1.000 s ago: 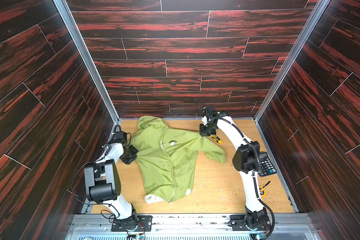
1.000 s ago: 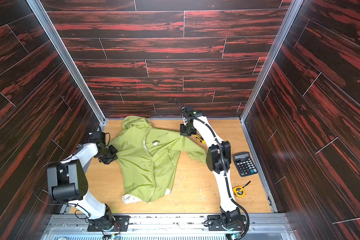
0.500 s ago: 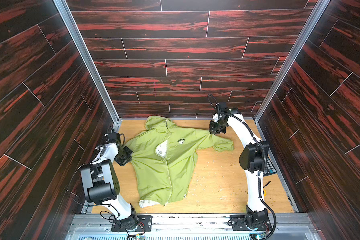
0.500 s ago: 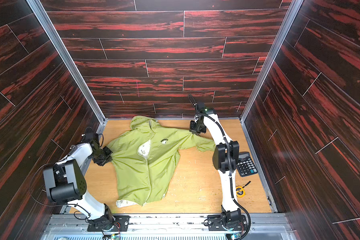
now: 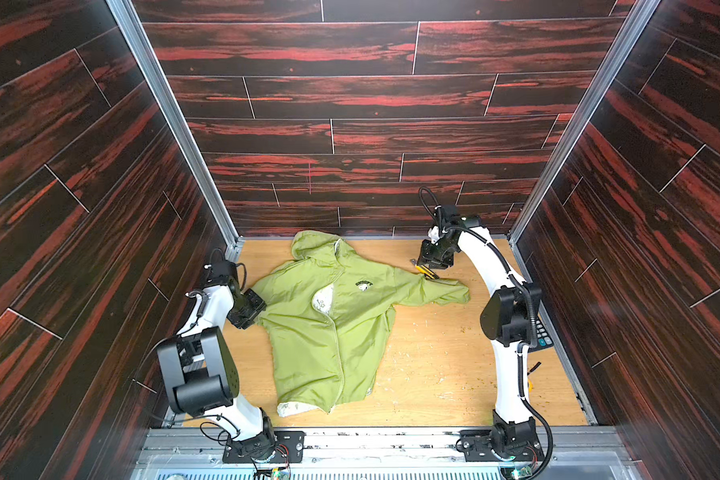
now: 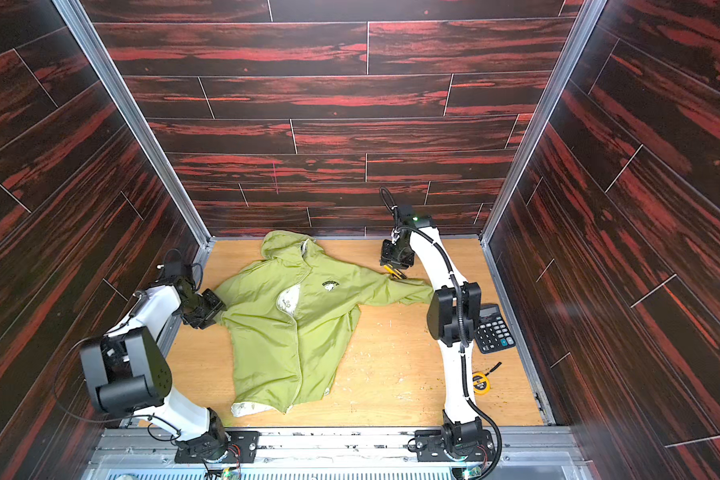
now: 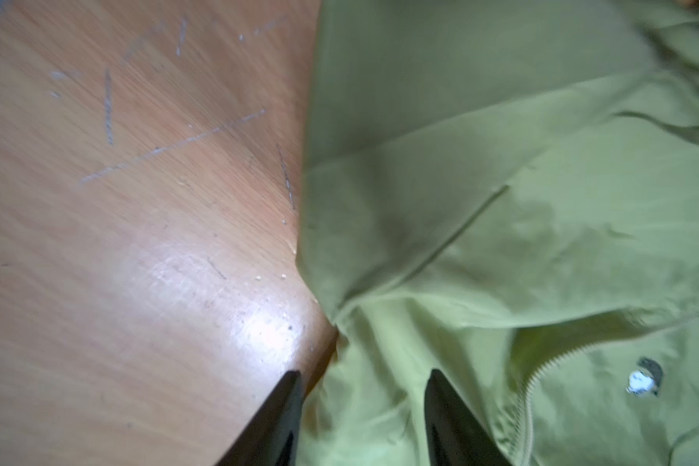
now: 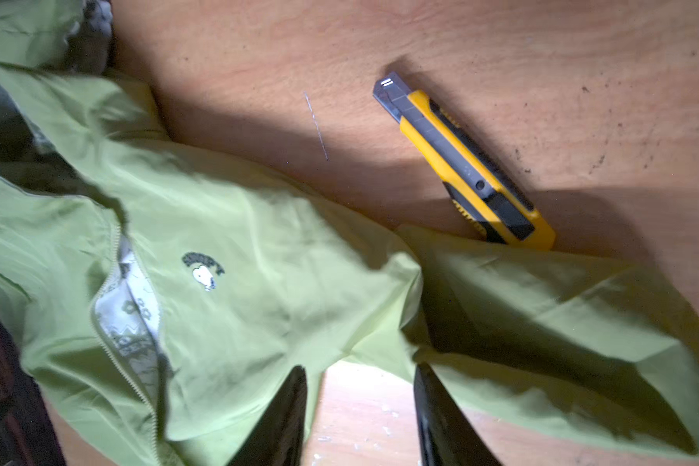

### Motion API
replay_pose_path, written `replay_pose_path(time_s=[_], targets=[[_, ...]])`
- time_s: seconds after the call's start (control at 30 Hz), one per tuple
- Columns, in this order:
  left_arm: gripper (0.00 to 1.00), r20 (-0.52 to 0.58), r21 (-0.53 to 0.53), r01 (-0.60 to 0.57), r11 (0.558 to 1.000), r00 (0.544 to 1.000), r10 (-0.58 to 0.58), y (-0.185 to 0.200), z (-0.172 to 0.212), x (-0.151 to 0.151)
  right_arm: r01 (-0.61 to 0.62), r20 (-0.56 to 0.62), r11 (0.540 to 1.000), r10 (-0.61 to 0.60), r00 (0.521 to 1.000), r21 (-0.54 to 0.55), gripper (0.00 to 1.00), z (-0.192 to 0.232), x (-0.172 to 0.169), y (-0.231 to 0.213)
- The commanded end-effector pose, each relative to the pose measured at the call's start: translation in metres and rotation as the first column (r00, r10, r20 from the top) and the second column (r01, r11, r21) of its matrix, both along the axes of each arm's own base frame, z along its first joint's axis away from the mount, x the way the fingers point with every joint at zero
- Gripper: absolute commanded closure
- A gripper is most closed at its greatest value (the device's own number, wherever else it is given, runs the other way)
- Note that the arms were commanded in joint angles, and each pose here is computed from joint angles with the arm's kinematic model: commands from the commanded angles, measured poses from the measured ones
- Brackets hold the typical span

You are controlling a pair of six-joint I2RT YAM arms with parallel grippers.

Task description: Zip up the jacket

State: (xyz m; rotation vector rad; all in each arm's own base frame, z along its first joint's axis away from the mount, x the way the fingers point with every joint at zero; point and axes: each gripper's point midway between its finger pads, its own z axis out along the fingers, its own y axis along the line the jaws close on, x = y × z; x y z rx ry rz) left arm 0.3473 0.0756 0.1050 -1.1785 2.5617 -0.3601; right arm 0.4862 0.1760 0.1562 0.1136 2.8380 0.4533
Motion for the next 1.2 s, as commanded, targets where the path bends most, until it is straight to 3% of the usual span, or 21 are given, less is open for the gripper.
replay_pose_path(time_s=[0.0,0.2,0.43,0.7,0.87,0.97,1.17], targets=[[0.45,0.098,0.043,0.02,0.999,0.995,-0.024,0.003,0.041,0.004,-0.017,0.081,1.0,0.016,0.997,0.005,0.46,0.051,-0.019,0.005],[0.43,0.165,0.017,0.089,0.996,0.982,-0.09,-0.019,0.052,0.03,-0.074,0.054,0.996,0.072,0.996,0.041,0.42,0.046,-0.052,0.049],[0.42,0.109,0.021,0.241,0.97,0.964,-0.242,-0.07,0.023,0.069,-0.092,-0.083,0.99,0.101,0.991,0.109,0.42,-0.007,-0.096,0.11],[0.41,0.077,0.016,0.27,0.963,0.96,-0.27,-0.075,-0.003,0.105,-0.064,-0.208,0.991,0.087,0.974,0.114,0.41,-0.054,-0.13,0.132],[0.41,0.154,-0.016,0.238,0.971,0.96,-0.232,-0.079,-0.005,0.138,-0.029,-0.246,0.994,0.053,0.968,0.102,0.4,-0.073,-0.132,0.132],[0.4,0.275,-0.003,0.238,0.971,0.934,-0.228,-0.08,0.012,0.165,-0.018,-0.268,0.995,0.044,0.963,0.098,0.4,-0.083,-0.132,0.133],[0.4,0.346,0.117,0.339,0.934,0.867,-0.358,-0.081,0.032,0.195,-0.013,-0.302,0.994,0.046,0.952,0.109,0.4,-0.094,-0.132,0.139]])
